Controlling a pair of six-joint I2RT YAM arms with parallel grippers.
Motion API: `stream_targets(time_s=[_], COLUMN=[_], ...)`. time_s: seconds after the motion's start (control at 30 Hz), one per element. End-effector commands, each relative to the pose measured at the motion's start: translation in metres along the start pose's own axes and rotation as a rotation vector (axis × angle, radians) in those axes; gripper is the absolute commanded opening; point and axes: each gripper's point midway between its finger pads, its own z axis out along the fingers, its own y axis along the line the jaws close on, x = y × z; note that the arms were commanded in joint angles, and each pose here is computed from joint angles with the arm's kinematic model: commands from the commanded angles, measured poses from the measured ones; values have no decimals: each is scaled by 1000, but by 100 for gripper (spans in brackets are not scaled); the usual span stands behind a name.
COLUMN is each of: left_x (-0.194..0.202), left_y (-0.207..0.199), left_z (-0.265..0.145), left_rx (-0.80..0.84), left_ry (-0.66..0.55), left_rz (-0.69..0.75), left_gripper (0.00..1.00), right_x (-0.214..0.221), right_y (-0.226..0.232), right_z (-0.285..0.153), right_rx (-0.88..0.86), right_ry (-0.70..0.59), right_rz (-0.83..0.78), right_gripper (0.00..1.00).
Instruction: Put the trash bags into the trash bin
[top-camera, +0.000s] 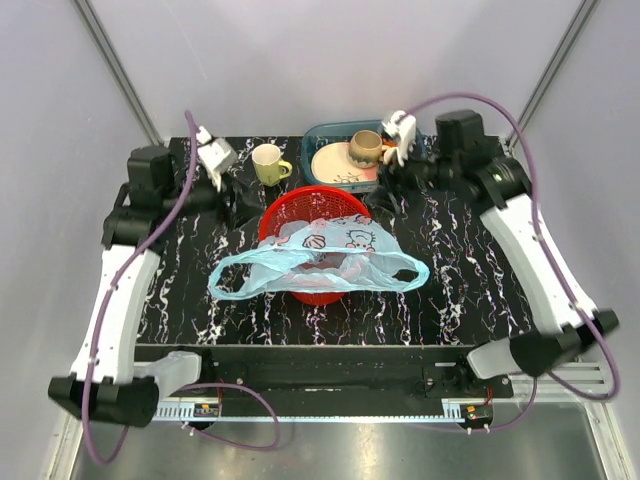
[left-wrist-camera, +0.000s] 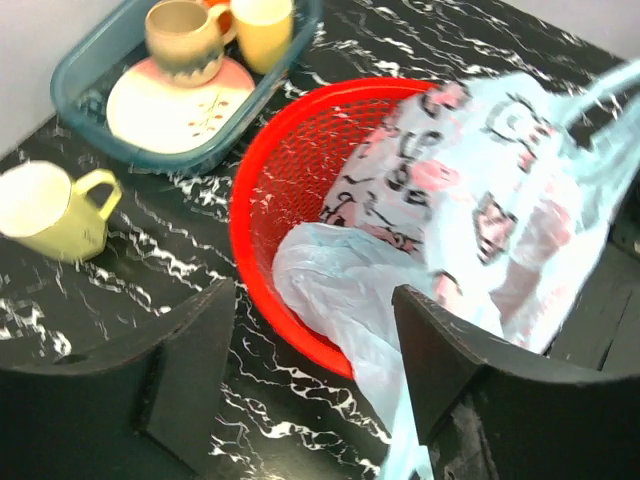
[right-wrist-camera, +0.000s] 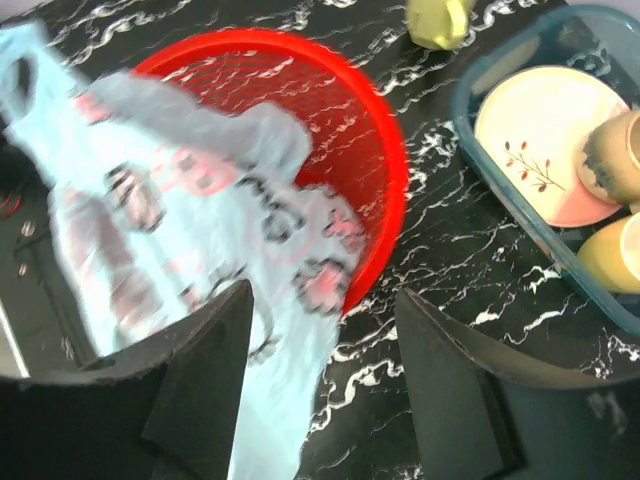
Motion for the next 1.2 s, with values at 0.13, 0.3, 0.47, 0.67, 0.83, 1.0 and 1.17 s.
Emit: stream_targets(time_s=[0.13, 0.3, 0.47, 0.67, 0.83, 1.0, 1.17], left_x=[42, 57, 70, 79, 82, 68, 56], left_y=[-60, -59, -54, -47, -47, -41, -8], left_z=[-8, 4, 11, 14, 15, 17, 23], left_rx=[219, 210, 210, 193, 197, 141, -14], left_ry=[76, 144, 185, 215, 222, 176, 141], left_rz=[352, 348, 340, 342, 339, 332, 300], left_gripper=[64, 60, 61, 51, 27, 12, 0], right_x=[50, 66, 87, 96, 93, 79, 57], right_y=[83, 83, 58, 49, 50, 39, 20], right_z=[-39, -18, 2, 5, 1, 0, 7], right_rx=[-202, -144, -42, -9, 6, 85, 210], right_ry=[76, 137, 223, 260, 238, 199, 138], right_rz=[-308, -347, -369, -396, -399, -396, -349], right_gripper=[66, 64, 62, 48, 13, 0, 0])
